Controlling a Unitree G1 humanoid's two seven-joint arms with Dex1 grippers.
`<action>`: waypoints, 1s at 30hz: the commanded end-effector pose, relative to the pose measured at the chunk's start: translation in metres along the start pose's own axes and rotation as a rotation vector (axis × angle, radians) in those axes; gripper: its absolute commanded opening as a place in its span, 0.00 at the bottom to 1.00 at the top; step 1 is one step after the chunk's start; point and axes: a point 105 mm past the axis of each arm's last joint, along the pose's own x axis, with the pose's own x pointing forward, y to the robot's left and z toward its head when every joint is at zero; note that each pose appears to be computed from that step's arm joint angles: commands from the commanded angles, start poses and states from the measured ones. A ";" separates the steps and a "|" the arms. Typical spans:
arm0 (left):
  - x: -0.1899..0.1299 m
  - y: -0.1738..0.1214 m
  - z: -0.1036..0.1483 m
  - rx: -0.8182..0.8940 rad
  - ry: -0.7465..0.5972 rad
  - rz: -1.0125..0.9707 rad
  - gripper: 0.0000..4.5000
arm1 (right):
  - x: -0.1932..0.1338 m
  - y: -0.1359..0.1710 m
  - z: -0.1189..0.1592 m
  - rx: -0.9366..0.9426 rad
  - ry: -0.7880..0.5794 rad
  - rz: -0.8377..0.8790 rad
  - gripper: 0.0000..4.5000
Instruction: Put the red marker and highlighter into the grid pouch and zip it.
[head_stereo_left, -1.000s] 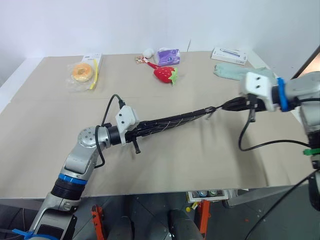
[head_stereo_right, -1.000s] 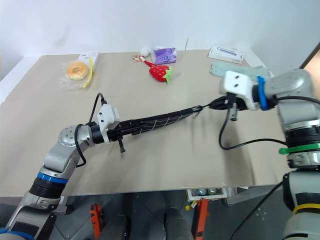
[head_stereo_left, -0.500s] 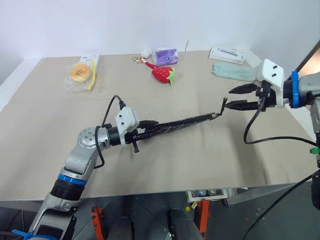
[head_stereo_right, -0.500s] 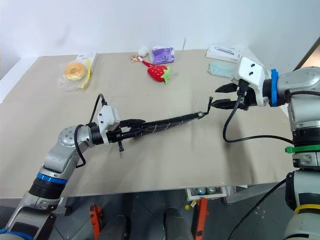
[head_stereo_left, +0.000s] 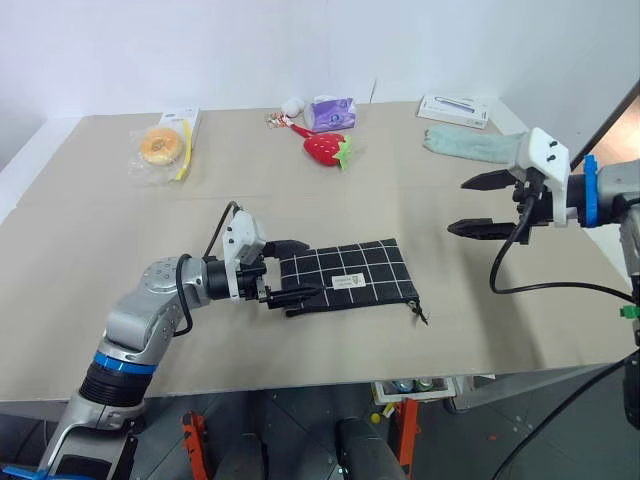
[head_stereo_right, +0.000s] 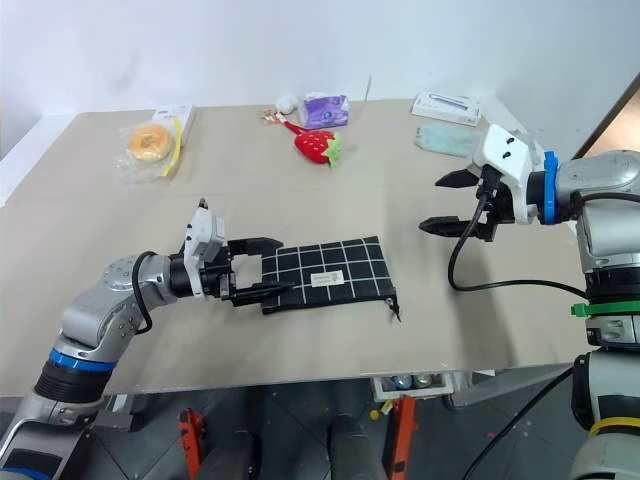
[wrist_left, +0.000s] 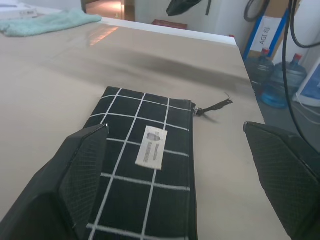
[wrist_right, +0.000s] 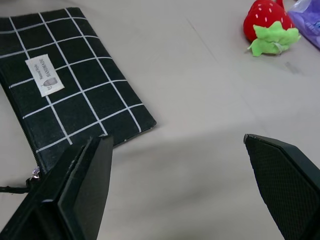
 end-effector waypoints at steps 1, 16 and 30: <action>-0.032 0.036 0.032 0.024 -0.093 0.213 0.99 | -0.013 -0.010 0.001 0.023 -0.042 -0.101 1.00; -0.175 0.072 0.013 0.065 0.247 0.609 0.99 | 0.002 0.009 -0.069 0.412 -0.147 -0.314 1.00; -0.184 0.071 0.008 0.046 0.251 0.656 0.99 | -0.007 0.017 -0.057 0.407 -0.191 -0.249 1.00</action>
